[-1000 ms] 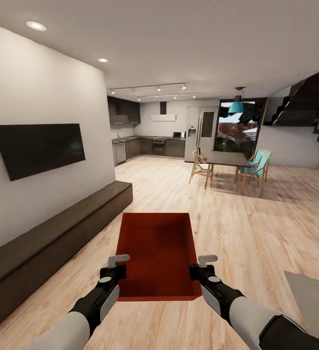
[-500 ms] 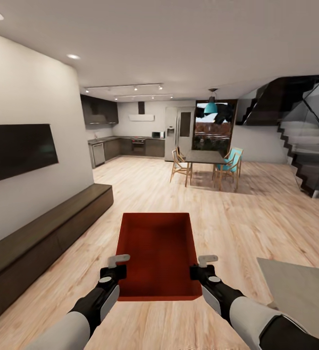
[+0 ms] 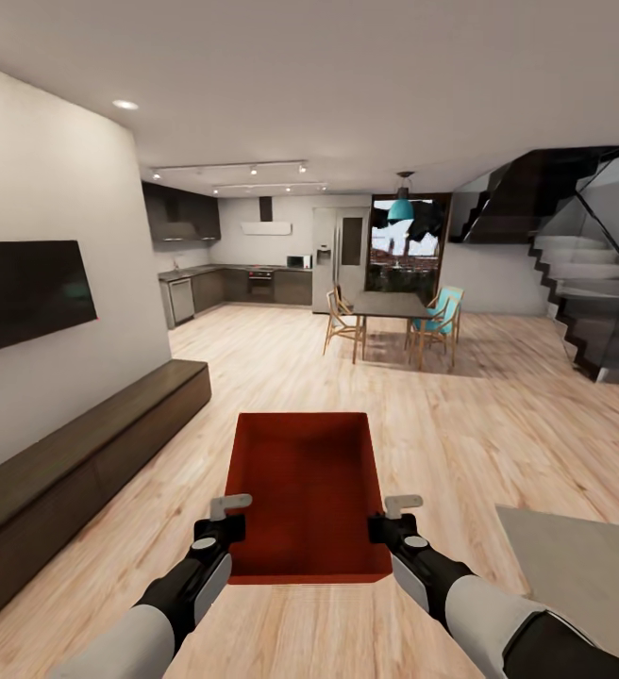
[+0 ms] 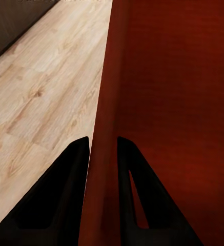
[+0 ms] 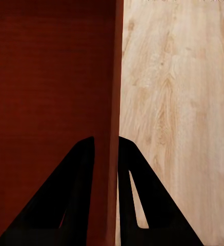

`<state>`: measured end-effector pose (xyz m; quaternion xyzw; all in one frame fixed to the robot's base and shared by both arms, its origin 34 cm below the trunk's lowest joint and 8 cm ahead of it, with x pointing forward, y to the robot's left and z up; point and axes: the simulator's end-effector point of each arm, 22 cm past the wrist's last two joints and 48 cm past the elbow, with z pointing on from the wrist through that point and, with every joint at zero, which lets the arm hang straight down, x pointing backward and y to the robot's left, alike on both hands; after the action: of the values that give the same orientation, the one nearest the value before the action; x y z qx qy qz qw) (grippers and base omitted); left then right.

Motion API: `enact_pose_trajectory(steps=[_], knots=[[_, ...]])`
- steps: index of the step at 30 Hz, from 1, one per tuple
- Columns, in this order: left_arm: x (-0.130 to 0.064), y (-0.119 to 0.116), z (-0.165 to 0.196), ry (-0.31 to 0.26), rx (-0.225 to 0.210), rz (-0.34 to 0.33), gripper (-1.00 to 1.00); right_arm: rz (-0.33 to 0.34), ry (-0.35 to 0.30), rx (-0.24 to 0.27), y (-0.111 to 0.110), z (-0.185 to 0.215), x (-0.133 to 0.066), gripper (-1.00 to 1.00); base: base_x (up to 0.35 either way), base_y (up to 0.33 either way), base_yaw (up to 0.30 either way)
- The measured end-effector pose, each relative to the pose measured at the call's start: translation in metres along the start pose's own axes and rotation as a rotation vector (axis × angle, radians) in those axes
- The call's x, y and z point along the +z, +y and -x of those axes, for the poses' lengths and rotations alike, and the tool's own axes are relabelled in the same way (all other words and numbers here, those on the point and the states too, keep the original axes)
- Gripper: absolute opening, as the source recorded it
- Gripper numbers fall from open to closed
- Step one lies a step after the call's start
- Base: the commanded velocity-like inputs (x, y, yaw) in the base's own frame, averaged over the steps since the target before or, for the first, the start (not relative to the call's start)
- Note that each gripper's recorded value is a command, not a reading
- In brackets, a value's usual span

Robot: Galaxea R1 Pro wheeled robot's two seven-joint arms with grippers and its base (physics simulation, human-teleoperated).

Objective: Move the two storage containers from the living room to the garage. In the garage, place one container on the floor and stack the other container on top of it (either order is fine).

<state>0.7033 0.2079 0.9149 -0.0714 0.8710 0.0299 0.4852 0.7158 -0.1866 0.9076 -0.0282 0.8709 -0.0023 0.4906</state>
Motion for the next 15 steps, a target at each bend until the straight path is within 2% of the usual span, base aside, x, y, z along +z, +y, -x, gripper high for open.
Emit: enact_pose_trajectory(steps=[15], knots=[[0.0000,-0.0001,0.0009,-0.003,0.001,-0.001,-1.00,0.000,-0.003,0.001,0.0000,0.0005,0.0000,-1.00,0.304,0.000,0.000]])
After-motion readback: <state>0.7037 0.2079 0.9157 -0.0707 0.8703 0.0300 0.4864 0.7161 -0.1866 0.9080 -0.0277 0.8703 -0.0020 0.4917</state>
